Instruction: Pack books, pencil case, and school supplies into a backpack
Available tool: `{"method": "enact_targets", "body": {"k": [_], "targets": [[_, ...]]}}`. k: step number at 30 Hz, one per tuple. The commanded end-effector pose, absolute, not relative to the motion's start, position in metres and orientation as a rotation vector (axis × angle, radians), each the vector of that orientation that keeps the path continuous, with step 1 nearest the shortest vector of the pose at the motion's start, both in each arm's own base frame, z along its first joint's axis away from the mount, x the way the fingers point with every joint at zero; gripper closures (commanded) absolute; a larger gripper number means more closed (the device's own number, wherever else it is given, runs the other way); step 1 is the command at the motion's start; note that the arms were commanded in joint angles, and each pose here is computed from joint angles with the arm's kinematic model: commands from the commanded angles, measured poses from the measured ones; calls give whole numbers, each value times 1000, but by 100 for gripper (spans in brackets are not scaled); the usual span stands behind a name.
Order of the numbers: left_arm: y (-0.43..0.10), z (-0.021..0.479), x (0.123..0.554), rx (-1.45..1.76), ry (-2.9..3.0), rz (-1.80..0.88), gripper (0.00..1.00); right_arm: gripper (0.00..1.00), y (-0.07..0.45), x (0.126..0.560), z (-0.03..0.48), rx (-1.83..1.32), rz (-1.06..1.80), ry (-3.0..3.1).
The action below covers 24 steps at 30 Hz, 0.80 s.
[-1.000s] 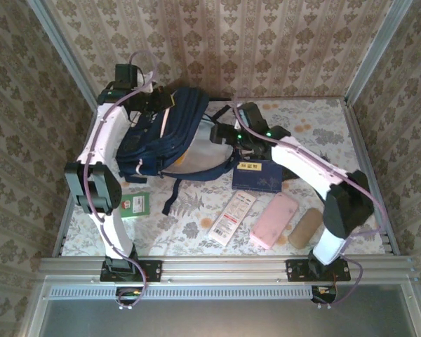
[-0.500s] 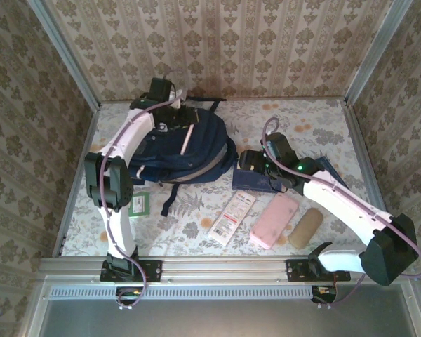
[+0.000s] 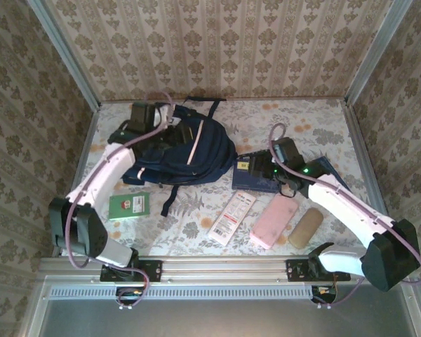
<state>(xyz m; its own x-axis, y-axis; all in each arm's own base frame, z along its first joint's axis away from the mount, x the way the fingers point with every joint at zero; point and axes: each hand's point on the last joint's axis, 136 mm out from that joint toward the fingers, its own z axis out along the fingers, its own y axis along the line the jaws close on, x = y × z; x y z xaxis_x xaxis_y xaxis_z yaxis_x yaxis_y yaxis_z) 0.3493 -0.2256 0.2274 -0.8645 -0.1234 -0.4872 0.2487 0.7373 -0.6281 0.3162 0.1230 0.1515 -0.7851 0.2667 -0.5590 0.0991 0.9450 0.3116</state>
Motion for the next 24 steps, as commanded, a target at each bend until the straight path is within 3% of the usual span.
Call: {"method": "enact_targets", "body": {"k": [1,10,24], "targets": [[-269,195,310,182,2489,-1130,46,7,102,312,130,425,425,2502],[-336,163,284,345,2514,-1243,43,8,65,331,80,810,618,2469],[-378,78,287,374,2714,-1139,46,12,70,345,31,894,772,2545]]}}
